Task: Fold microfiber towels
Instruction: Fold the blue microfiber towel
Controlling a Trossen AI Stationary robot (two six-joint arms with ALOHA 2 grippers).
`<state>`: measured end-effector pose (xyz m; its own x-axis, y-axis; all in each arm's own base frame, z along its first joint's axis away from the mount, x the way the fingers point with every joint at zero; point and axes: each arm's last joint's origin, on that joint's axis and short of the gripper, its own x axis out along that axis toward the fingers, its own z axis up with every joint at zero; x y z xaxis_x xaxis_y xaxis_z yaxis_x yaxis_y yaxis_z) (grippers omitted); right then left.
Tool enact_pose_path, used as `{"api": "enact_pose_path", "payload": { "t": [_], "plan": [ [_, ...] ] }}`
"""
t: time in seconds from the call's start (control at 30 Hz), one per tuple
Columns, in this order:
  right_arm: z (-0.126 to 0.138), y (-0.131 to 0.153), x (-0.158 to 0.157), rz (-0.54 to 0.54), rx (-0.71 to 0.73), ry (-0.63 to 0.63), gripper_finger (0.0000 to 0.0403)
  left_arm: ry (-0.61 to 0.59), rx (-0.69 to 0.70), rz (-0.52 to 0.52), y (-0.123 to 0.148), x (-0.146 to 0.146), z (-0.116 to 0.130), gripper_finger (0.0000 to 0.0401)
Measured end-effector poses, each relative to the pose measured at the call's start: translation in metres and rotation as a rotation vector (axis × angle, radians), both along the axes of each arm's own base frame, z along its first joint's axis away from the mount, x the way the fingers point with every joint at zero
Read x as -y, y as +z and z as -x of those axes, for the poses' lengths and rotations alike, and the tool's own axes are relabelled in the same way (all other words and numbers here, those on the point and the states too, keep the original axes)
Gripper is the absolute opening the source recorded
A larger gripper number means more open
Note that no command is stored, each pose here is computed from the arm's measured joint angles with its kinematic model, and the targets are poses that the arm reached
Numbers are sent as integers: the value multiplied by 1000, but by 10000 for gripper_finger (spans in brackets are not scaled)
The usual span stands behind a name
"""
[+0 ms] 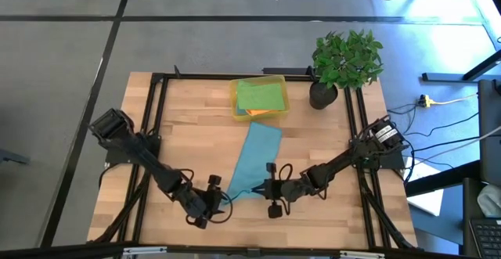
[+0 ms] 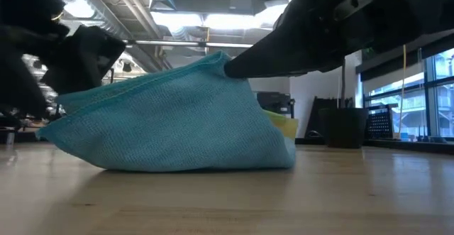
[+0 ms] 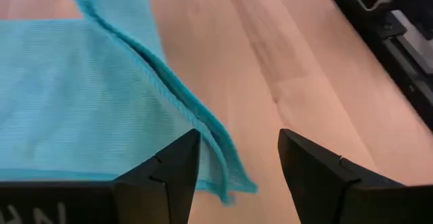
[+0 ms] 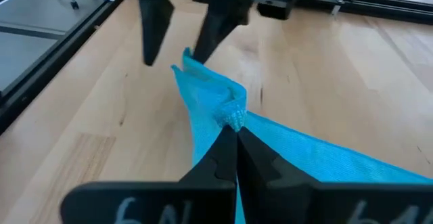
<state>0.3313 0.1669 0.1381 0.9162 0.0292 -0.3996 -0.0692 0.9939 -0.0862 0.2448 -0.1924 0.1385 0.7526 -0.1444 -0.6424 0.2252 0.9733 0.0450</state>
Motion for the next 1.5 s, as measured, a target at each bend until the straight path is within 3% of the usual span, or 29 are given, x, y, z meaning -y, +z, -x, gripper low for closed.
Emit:
{"api": "enact_pose_path", "payload": {
  "t": [0.47,0.77,1.03,1.33,1.5],
  "plan": [
    [0,0,0,-19,-1,-8,0,125,-13,-82,-24,-2,-2,187],
    [1,-2,-1,-24,-37,39,10,124,-8,-98,-24,-3,-4,116],
    [2,-4,-1,-28,-51,42,95,143,-22,-65,-24,-8,-7,10],
    [4,-7,-2,-97,-92,5,206,191,-26,13,-18,-16,-21,2],
    [5,-9,-1,-108,-114,-20,241,180,-20,19,-15,-15,-25,2]
  ]
}}
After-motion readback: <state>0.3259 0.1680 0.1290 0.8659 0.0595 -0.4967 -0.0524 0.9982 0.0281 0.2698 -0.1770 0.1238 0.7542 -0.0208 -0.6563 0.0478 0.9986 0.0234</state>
